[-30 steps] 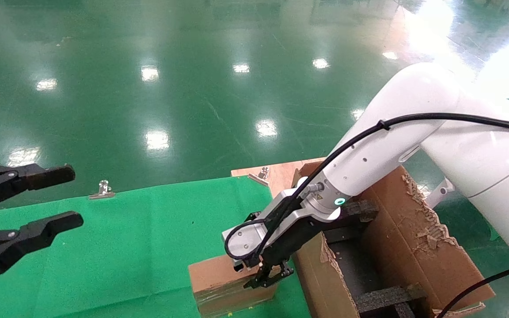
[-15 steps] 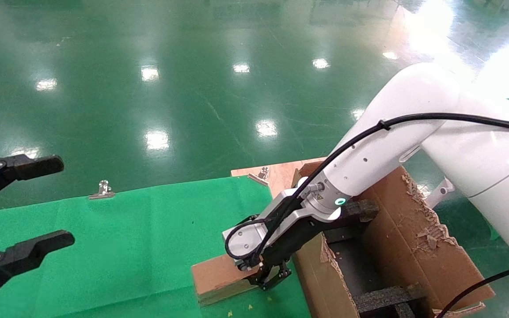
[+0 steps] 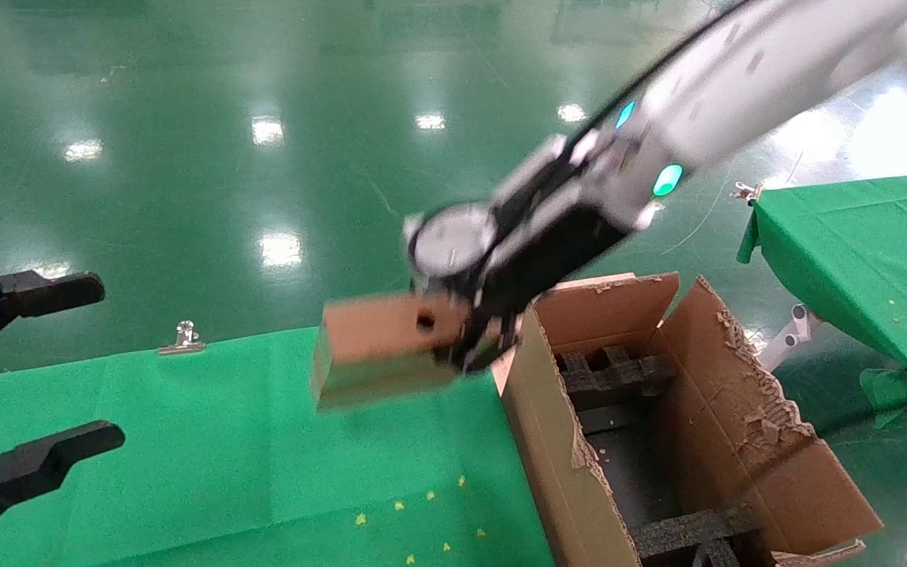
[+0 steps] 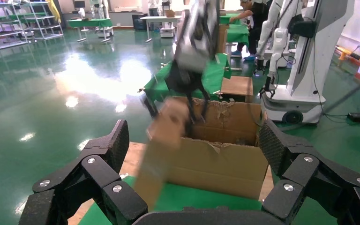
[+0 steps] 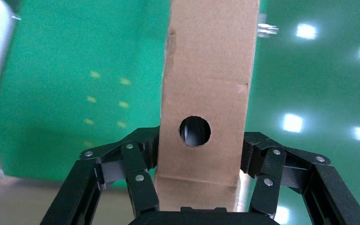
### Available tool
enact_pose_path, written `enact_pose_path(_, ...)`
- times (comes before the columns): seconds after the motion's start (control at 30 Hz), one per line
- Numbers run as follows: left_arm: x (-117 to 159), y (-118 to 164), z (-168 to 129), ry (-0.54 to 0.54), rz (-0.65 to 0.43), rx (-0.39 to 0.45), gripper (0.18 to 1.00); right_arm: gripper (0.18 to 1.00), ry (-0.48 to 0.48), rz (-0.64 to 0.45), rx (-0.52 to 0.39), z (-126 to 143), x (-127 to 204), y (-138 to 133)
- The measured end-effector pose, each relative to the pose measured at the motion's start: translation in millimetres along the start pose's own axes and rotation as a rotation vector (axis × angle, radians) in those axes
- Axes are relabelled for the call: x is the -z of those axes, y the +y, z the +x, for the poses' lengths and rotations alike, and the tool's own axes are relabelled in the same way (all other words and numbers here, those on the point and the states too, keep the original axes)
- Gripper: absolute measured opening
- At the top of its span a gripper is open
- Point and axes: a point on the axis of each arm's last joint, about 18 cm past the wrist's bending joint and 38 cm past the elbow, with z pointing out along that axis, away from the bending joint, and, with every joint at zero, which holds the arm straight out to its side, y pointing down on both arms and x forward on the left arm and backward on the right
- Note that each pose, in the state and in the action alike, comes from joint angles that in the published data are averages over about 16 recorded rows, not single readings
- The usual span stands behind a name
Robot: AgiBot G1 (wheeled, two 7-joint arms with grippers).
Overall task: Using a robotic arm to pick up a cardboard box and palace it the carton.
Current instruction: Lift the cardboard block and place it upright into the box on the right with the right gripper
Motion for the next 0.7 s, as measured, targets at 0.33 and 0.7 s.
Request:
enact_pose_path(0.33, 0.0, 0.0, 0.0, 0.0, 0.0, 0.0, 1.0, 0.29, 0.07, -0.032, 0.029, 21.8, 55.7, -5.1)
enact_pose_path(0.7, 0.0, 0.0, 0.0, 0.0, 0.0, 0.0, 1.001, 0.287, 0.091, -0.093, -0.077, 5.9, 96.3, 30.2)
